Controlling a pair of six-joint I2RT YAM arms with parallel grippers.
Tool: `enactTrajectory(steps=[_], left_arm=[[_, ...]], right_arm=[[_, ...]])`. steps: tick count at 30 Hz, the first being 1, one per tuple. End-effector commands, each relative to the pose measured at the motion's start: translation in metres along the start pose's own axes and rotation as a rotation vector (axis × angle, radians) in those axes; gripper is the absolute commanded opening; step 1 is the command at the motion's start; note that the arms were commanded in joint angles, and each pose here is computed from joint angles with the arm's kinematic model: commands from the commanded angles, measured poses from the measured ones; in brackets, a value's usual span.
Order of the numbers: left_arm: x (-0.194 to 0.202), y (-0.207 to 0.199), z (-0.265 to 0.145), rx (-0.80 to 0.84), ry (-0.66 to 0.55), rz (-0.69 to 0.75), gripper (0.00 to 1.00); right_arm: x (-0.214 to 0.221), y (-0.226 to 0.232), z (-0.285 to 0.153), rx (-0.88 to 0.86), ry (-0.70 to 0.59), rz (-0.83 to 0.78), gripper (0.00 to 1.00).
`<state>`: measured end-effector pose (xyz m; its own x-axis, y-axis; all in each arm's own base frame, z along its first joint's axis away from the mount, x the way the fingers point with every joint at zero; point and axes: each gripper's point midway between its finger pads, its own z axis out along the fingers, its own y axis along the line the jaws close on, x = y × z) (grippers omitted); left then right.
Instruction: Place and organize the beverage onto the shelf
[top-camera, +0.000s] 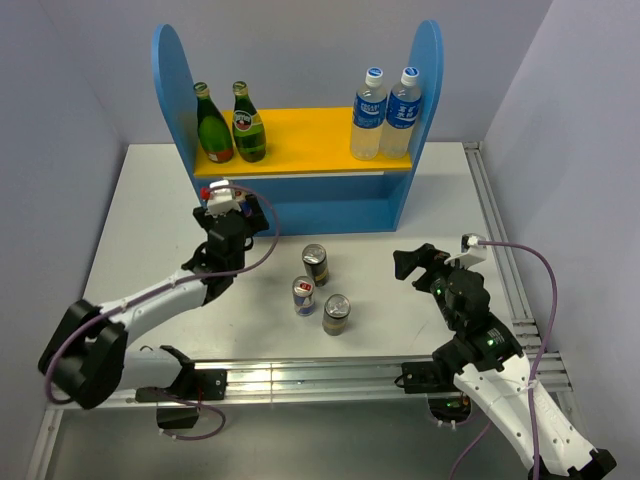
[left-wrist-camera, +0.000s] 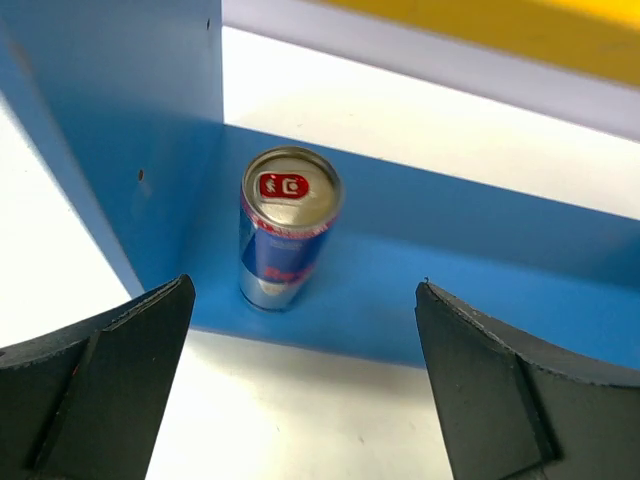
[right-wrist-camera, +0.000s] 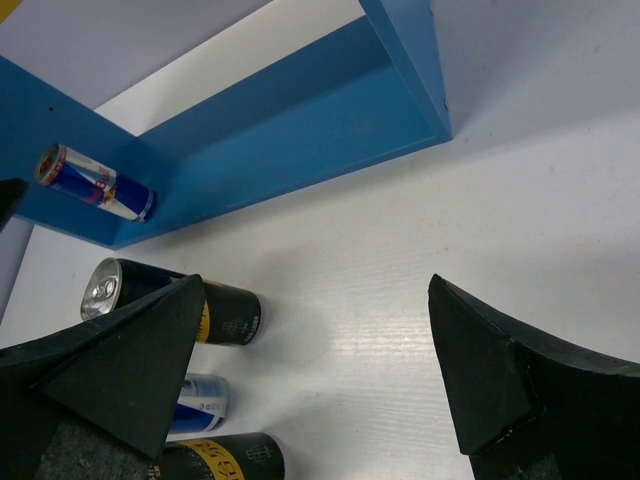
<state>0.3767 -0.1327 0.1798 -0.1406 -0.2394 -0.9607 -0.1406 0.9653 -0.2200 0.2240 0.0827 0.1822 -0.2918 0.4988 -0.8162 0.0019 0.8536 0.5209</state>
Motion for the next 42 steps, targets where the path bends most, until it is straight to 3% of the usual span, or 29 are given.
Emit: enactTrajectory(steps=[1,9,11,15,21,28,32,42], left_arm=[[0.000,0.004,-0.021,0.001,0.015,-0.016,0.99],[0.026,-0.024,-0.099,0.156,0.096,-0.042,0.99],[0.045,-0.042,-0.134,0.265,0.157,-0.038,0.99],[0.068,-0.045,-0.171,0.342,0.208,-0.088,0.99],[0.101,-0.050,-0.229,0.490,0.275,-0.042,0.99],[0.122,-0.075,-0.237,0.489,0.264,-0.020,0.99],[0.156,-0.084,-0.225,0.454,0.269,0.066,0.99],[0.167,-0.111,-0.194,0.412,0.200,0.056,0.99]], right_arm=[[-0.007,0.003,0.001,-0.014,-0.038,0.006,1.00],[-0.008,-0.001,0.002,0.006,-0.051,0.029,1.00],[-0.011,-0.005,0.001,0.030,-0.070,0.045,1.00],[-0.013,-0.009,-0.001,0.049,-0.091,0.056,1.00],[-0.005,-0.008,0.006,0.065,-0.036,0.027,1.00],[-0.005,-0.008,0.005,0.057,-0.041,0.023,1.00],[-0.006,-0.007,0.004,0.047,-0.046,0.023,1.00],[-0.005,-0.007,0.005,0.042,-0.045,0.022,1.00]])
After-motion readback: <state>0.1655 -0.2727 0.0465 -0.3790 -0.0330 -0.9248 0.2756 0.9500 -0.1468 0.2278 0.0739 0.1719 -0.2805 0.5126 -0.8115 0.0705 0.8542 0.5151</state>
